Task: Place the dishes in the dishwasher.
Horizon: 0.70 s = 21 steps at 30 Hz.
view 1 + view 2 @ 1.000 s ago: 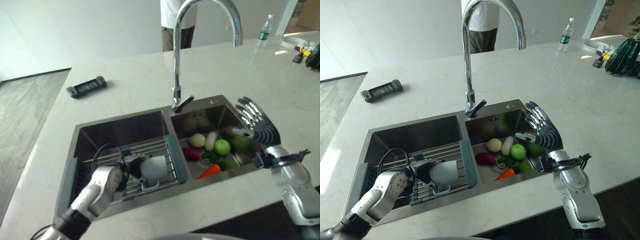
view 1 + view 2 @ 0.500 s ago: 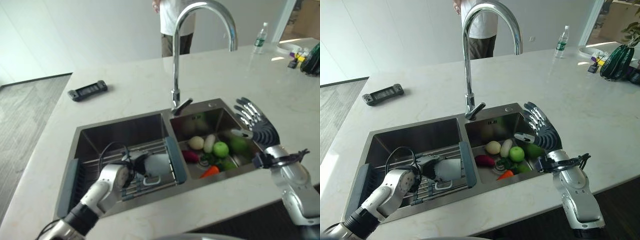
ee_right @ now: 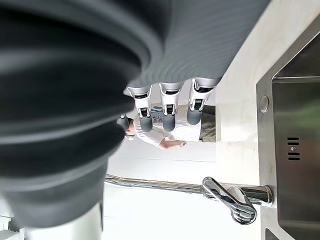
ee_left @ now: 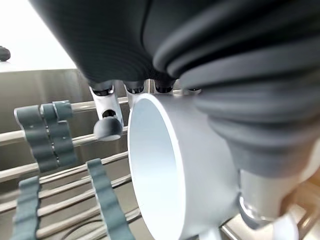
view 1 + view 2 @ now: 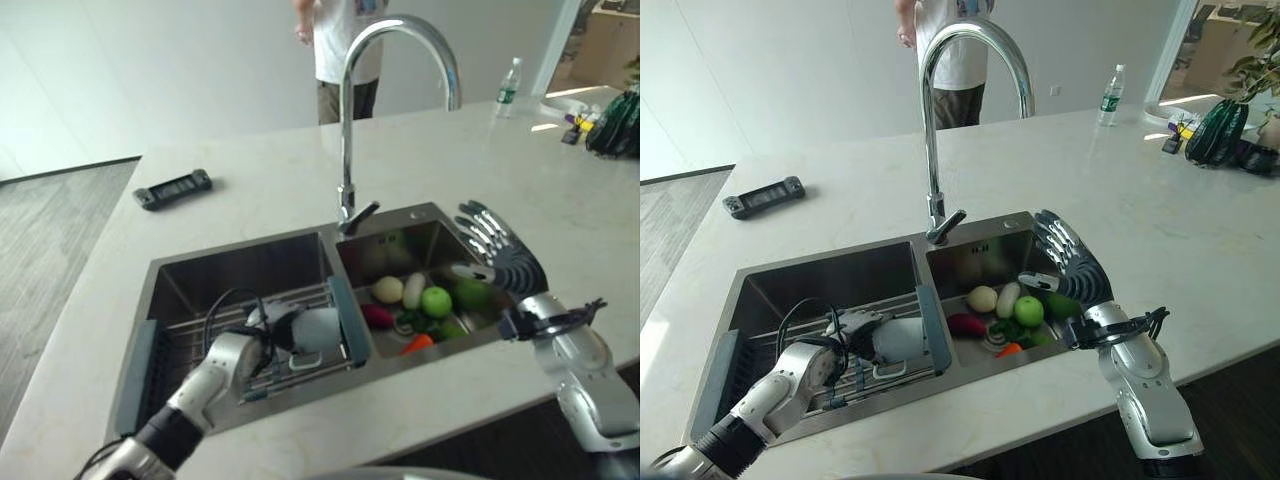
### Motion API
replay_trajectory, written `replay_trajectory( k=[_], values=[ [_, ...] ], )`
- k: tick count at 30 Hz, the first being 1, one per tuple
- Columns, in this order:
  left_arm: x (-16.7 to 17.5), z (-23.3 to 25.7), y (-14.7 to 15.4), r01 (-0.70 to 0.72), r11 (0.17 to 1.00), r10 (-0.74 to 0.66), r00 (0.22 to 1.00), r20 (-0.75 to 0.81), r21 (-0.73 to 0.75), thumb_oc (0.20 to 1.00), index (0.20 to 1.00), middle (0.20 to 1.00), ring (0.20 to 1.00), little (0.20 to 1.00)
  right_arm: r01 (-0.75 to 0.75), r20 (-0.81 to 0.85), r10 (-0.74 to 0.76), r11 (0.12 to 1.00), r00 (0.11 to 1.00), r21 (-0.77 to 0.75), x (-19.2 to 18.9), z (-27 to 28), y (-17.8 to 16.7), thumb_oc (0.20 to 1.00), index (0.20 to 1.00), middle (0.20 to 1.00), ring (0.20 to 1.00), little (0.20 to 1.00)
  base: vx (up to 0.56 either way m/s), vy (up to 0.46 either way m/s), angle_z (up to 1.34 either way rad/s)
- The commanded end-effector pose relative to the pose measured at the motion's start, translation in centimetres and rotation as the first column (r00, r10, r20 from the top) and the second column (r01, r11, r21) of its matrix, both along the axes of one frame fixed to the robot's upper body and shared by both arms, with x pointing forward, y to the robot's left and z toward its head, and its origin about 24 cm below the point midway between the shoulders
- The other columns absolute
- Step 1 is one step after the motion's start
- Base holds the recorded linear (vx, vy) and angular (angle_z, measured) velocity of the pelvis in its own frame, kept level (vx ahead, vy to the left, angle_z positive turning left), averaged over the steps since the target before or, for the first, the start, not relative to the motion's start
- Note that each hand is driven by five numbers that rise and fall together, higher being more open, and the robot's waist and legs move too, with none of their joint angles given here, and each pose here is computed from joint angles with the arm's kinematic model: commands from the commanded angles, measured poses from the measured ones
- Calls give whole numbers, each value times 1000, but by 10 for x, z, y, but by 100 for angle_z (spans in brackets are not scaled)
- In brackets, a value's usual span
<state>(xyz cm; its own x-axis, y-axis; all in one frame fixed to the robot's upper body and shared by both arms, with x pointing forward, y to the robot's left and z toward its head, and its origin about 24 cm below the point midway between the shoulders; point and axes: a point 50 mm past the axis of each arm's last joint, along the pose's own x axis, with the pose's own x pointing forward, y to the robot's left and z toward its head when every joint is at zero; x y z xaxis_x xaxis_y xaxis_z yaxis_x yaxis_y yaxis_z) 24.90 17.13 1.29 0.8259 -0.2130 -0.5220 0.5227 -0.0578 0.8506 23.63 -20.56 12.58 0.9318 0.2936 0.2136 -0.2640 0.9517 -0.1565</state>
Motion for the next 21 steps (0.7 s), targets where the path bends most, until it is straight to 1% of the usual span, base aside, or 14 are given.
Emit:
replay_trajectory(
  k=[1, 4, 5, 7, 10, 14, 17, 19, 21],
  values=[
    [4, -3, 14, -11, 1000, 11, 1000, 23, 3, 200, 200, 200, 200, 200, -9, 196, 10, 1000, 981, -7, 5, 37, 2, 1000, 1000, 1000, 1000, 1000, 0, 0, 0],
    [3, 5, 21, -33, 997, 39, 996, 78, -76, 200, 200, 200, 200, 200, 7, 195, -6, 1000, 981, -5, 3, 36, -1, 1000, 1000, 1000, 1000, 1000, 0, 0, 0],
    [3, 18, 31, -63, 987, 83, 988, 133, -145, 200, 200, 200, 200, 200, 29, 195, -28, 1000, 980, -4, 1, 35, -5, 1000, 1000, 1000, 1000, 1000, 0, 0, 0],
    [3, 23, 35, -71, 984, 97, 983, 155, -166, 200, 200, 200, 200, 200, 39, 195, -38, 999, 980, -4, 0, 35, -7, 1000, 1000, 1000, 1000, 1000, 1, -4, 2],
    [-2, 40, 52, -115, 958, 181, 953, 242, -263, 200, 200, 200, 200, 200, 71, 199, -69, 997, 978, -5, -3, 35, -12, 1000, 1000, 1000, 1000, 1000, 7, -2, 8],
    [-9, 54, 69, -140, 946, 234, 919, 316, -293, 200, 200, 200, 200, 200, 105, 198, -103, 994, 975, 0, -6, 34, -18, 1000, 1000, 1000, 1000, 1000, 10, 0, 12],
    [-15, 66, 85, -170, 922, 305, 872, 383, -347, 200, 200, 200, 200, 200, 125, 197, -123, 992, 973, 2, -8, 34, -22, 1000, 1000, 1000, 1000, 1000, 11, 3, 6],
    [-17, 73, 93, -186, 885, 369, 838, 401, -427, 200, 200, 200, 200, 200, 134, 197, -133, 991, 971, 4, -9, 33, -23, 1000, 1000, 1000, 1000, 1000, 6, 0, 13],
    [-17, 82, 98, -184, 816, 449, 799, 400, -548, 200, 200, 200, 200, 200, 142, 195, -140, 990, 971, 4, -9, 31, -22, 1000, 1000, 1000, 1000, 1000, 10, -8, 9]
  ],
)
